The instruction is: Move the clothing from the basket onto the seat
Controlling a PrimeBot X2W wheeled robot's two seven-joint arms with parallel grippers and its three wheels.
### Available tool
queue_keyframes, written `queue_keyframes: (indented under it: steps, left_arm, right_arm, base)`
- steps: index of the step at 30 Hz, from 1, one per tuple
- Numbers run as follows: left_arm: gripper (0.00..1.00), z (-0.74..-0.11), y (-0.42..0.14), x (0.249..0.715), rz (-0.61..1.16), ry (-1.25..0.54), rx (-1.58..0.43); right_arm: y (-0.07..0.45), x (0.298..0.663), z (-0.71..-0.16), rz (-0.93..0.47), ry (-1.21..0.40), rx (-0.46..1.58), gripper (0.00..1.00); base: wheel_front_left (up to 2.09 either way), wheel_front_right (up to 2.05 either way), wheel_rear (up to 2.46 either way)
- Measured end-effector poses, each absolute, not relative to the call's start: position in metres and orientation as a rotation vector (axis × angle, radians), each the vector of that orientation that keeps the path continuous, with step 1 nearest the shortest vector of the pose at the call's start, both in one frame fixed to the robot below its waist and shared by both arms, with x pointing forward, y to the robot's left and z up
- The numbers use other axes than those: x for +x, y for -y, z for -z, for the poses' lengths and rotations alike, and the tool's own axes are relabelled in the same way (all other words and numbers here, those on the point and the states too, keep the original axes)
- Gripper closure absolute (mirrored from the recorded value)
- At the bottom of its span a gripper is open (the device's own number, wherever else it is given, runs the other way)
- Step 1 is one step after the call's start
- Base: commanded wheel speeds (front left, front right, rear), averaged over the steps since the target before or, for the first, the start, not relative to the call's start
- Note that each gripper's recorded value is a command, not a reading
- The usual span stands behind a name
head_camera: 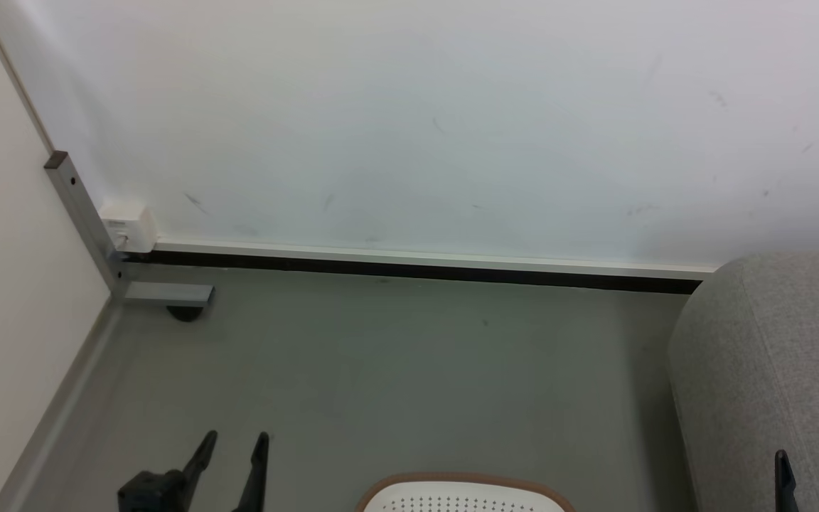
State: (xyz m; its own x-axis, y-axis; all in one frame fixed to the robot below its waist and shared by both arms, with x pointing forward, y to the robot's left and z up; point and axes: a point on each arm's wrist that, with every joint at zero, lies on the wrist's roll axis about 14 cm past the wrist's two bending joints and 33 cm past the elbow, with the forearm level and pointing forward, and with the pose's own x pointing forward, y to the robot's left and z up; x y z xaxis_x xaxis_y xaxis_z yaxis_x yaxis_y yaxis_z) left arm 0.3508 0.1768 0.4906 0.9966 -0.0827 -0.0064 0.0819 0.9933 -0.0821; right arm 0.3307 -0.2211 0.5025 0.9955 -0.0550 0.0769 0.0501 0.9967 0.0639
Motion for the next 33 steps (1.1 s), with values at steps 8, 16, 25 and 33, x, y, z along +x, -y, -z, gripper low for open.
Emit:
queue_keyframes:
  steps: [8,16,25,33]
  left_arm:
    - [0.00,-0.494,-0.175,0.350,0.094,0.012,-0.082]
    - [0.00,-0.492,-0.169,0.352,0.114,0.013,-0.081]
    - [0.00,-0.490,-0.166,0.354,0.123,0.009,-0.086]
    - [1.00,-0.477,-0.163,0.350,0.128,-0.028,-0.091]
  right_arm:
    - [0.220,0.328,-0.504,0.052,0.085,0.068,0.00]
    - [0.224,0.325,-0.503,0.066,0.085,0.069,0.00]
    - [0.228,0.322,-0.502,0.079,0.083,0.070,0.00]
    - [0.228,0.319,-0.491,0.087,0.051,0.085,1.00]
  base:
    - [0.00,0.00,0.00]
    - [0.00,0.00,0.00]
    - [0.00,0.00,0.00]
    - [0.00,0.00,0.00]
